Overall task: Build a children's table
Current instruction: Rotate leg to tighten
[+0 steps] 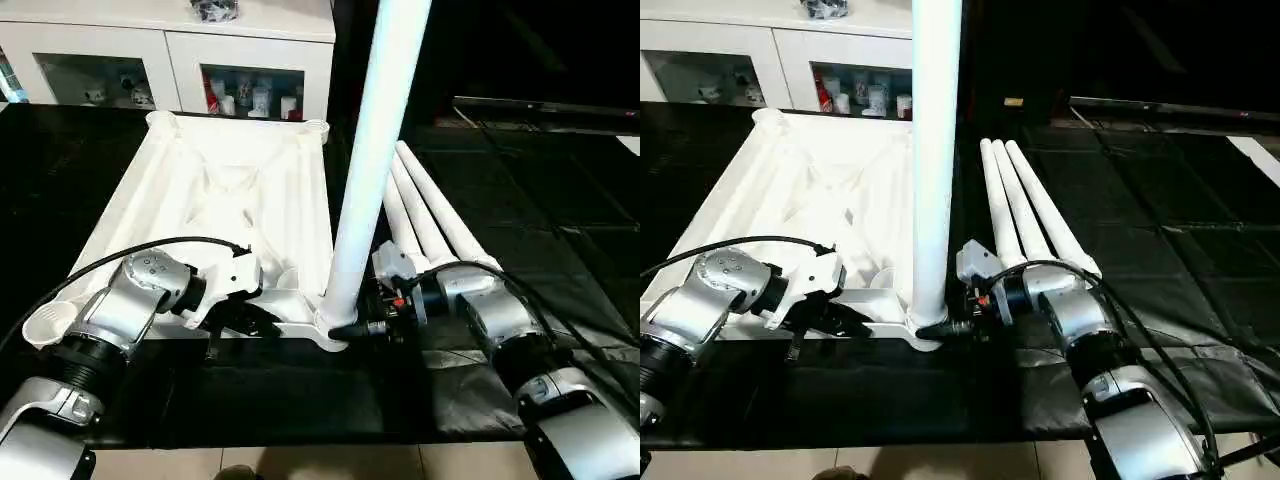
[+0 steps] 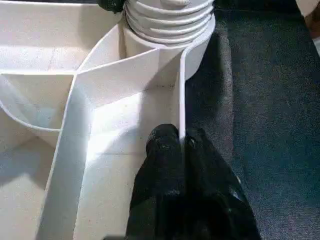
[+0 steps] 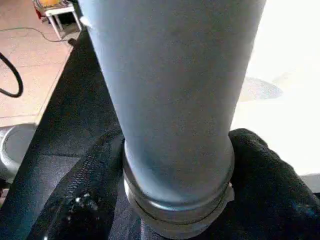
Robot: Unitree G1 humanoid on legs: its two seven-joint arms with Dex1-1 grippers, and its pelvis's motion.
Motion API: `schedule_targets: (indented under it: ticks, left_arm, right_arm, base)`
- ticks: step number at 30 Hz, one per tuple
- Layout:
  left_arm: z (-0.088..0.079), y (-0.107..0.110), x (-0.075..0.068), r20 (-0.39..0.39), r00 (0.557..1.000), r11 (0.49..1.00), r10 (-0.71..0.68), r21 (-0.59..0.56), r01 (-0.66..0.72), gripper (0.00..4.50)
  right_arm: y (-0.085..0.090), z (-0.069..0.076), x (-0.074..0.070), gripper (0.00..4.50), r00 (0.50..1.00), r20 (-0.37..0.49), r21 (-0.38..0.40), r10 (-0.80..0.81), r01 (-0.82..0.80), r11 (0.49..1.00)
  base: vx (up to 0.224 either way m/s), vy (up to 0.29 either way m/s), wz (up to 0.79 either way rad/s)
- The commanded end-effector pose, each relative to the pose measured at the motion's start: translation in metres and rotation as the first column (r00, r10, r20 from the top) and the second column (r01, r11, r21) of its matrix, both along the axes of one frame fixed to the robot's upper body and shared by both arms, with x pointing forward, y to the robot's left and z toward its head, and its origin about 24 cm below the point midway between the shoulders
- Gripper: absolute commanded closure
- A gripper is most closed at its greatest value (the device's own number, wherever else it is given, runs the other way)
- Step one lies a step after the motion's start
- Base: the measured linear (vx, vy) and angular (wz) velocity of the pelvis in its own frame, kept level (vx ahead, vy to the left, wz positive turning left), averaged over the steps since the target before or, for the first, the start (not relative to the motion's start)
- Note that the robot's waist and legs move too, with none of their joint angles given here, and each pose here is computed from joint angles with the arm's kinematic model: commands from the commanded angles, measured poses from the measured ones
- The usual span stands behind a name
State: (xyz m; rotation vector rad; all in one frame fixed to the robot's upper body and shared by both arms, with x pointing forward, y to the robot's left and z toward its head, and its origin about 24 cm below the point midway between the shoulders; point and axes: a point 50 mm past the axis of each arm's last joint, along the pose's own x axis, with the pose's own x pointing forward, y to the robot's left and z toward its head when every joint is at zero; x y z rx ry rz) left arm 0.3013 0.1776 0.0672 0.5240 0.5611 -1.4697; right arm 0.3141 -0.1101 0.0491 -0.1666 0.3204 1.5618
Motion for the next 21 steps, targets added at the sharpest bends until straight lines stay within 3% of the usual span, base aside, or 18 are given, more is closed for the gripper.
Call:
schedule_targets:
  ticks: [1,10,12,14,16,17,18,21]
  left_arm:
    - [0.007,-0.003,0.003,0.011,0.999,0.999,-0.032,0.002,0.032,4.5]
    - [0.006,-0.003,0.004,0.006,1.0,1.0,-0.03,-0.002,0.03,4.5]
    - [0.004,-0.012,0.016,0.032,0.976,0.974,0.217,-0.076,-0.214,4.5]
    - [0.004,-0.023,0.025,0.027,0.915,0.909,0.402,-0.136,-0.395,4.5]
    - [0.008,-0.037,0.028,0.014,0.871,0.857,0.491,-0.186,-0.48,4.5]
    - [0.008,-0.037,0.028,0.014,0.871,0.857,0.491,-0.186,-0.48,4.5]
    - [0.012,-0.051,0.029,0.01,0.842,0.821,0.539,-0.226,-0.524,4.5]
    - [0.015,-0.06,0.03,0.003,0.82,0.796,0.572,-0.245,-0.554,4.5]
  right_arm:
    - [0.0,0.001,-0.002,1.66,1.0,-0.011,0.025,0.026,-0.026,0.999]
    - [0.001,0.0,-0.004,1.71,0.999,-0.023,0.035,0.033,-0.032,0.999]
    - [0.016,-0.01,-0.006,1.71,0.987,-0.107,0.12,-0.118,0.131,0.984]
    - [0.033,-0.021,-0.007,1.75,0.949,-0.175,0.131,-0.261,0.285,0.95]
    - [0.049,-0.029,-0.006,1.76,0.906,-0.213,0.112,-0.365,0.394,0.912]
    - [0.049,-0.029,-0.006,1.76,0.906,-0.213,0.112,-0.365,0.394,0.912]
    - [0.065,-0.034,-0.003,1.76,0.844,-0.264,0.1,-0.467,0.505,0.857]
    - [0.076,-0.033,0.0,1.78,0.806,-0.295,0.096,-0.513,0.559,0.824]
  base:
    - [0.0,0.0,0.0]
    - [0.0,0.0,0.0]
    - [0.0,0.0,0.0]
    - [0.0,0.0,0.0]
    - [0.0,0.0,0.0]
    - [0.0,0.0,0.0]
    - [0.0,0.0,0.0]
    - [0.0,0.0,0.0]
